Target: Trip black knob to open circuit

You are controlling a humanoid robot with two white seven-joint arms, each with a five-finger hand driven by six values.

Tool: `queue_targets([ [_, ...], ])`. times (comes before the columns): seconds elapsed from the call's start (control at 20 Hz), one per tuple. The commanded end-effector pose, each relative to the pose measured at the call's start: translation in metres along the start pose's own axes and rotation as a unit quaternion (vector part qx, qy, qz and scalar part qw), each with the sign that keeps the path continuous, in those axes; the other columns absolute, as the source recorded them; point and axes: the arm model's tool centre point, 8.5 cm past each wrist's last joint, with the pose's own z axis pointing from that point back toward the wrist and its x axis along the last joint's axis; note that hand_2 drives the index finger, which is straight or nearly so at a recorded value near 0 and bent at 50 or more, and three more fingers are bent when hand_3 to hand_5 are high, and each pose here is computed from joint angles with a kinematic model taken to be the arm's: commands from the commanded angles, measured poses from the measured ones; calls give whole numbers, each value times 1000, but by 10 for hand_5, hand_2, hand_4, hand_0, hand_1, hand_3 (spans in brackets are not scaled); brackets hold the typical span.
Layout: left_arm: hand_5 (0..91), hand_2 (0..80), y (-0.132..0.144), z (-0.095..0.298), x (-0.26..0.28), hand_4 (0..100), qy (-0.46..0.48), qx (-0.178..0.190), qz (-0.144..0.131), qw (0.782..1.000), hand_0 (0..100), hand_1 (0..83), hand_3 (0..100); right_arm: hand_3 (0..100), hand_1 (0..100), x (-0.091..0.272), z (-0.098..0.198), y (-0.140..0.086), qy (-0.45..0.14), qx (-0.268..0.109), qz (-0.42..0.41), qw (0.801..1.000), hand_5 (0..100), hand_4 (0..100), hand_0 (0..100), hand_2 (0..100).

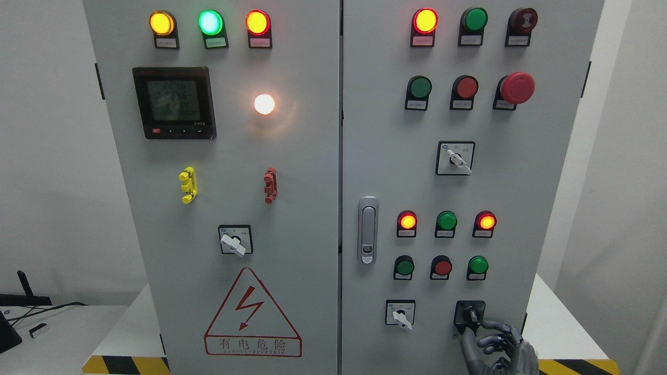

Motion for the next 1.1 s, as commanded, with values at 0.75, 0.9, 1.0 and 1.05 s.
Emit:
queue_targets([
  [0.75,0,0,0,0,0,0,-1,-2,-15,1000,120,389,0,746,776,0,2,6,-1,10,5,1000,907,774,310,471],
  [0.9,0,0,-1,0,0,0,0,-3,-15,1000,120,389,0,746,771,0,2,6,-2,9,6,1000,906,775,314,472],
  [1.0,0,0,-1,0,0,0,0,-3,-15,1000,120,389,0,747,768,0,1,6,-1,9,6,1000,906,775,319,473],
  [1.05,0,0,0,0,0,0,-1,-2,-15,1000,120,389,0,748,768,0,1,6,-1,9,6,1000,906,775,321,474],
])
